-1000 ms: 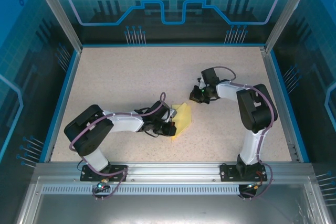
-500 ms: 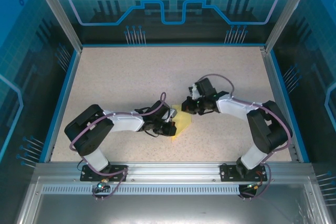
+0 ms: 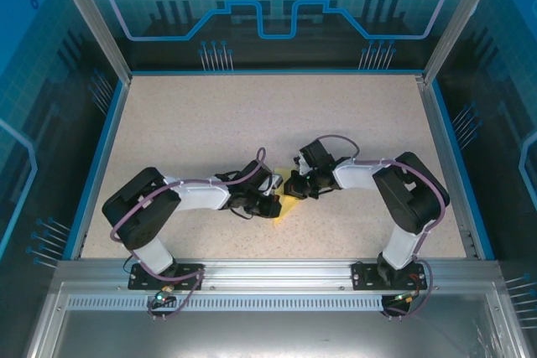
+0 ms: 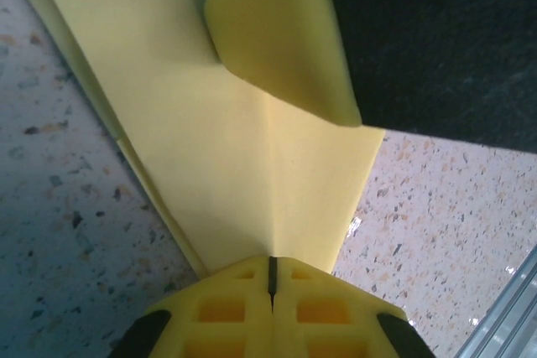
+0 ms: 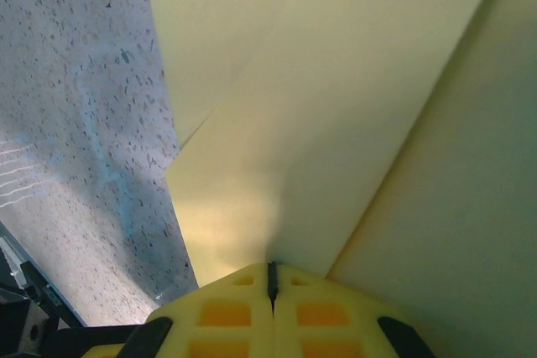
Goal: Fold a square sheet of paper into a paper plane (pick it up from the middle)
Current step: Fourth fold the wing at the center of the table.
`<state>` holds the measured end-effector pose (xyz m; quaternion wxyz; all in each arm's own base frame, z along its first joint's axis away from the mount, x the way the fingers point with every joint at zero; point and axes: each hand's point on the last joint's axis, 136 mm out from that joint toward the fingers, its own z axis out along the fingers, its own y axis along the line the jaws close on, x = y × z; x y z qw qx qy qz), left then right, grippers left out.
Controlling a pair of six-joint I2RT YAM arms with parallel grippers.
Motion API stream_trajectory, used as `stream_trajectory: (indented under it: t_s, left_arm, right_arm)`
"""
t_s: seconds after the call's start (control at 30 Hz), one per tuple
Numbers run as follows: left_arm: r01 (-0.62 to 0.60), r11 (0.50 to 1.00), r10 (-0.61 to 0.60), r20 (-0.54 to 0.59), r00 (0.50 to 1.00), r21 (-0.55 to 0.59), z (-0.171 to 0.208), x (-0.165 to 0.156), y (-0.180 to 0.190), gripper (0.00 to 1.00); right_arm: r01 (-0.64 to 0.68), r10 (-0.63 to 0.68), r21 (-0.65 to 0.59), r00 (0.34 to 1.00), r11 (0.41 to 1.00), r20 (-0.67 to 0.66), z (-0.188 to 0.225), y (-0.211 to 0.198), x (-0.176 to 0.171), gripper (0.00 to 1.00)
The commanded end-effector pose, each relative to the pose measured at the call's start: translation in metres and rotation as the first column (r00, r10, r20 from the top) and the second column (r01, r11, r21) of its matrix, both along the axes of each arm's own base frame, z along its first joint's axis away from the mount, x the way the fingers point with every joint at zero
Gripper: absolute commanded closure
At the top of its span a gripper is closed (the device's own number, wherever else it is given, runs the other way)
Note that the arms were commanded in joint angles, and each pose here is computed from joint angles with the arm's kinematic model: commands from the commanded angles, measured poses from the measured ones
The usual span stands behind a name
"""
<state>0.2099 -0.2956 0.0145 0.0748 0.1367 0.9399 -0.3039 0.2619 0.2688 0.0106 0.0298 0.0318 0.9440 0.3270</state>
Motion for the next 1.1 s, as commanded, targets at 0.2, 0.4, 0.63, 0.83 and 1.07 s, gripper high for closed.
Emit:
stream_trajectory:
  t_s: [0.2,0.4,0.63,0.83,1.07]
  left_arm:
    - [0.007,0.991,0.010,-0.125,0.992,0.133,-0.023,-0.047,0.030,1.00]
    - [0.025,0.986,-0.001,-0.141,0.990,0.167,-0.030,-0.060,0.033,1.00]
    - [0.021,0.967,0.019,-0.154,0.988,0.256,-0.038,-0.076,0.052,1.00]
    - [0.032,0.945,0.022,-0.163,0.986,0.324,-0.044,-0.089,0.065,1.00]
    - [0.053,0.924,0.016,-0.175,0.984,0.380,-0.035,-0.104,0.078,1.00]
  right_arm:
    - [-0.013,0.003,-0.191,0.998,0.982,-0.056,-0.042,-0.031,-0.018,0.96]
    - [-0.016,0.004,-0.198,0.998,0.980,-0.062,-0.048,-0.032,-0.018,0.96]
    - [-0.012,-0.001,-0.210,0.998,0.978,-0.063,-0.051,-0.037,-0.017,0.96]
    - [-0.011,-0.004,-0.230,0.998,0.973,-0.065,-0.054,-0.045,-0.017,0.96]
    - [-0.012,-0.003,-0.245,0.998,0.970,-0.063,-0.055,-0.050,-0.018,0.96]
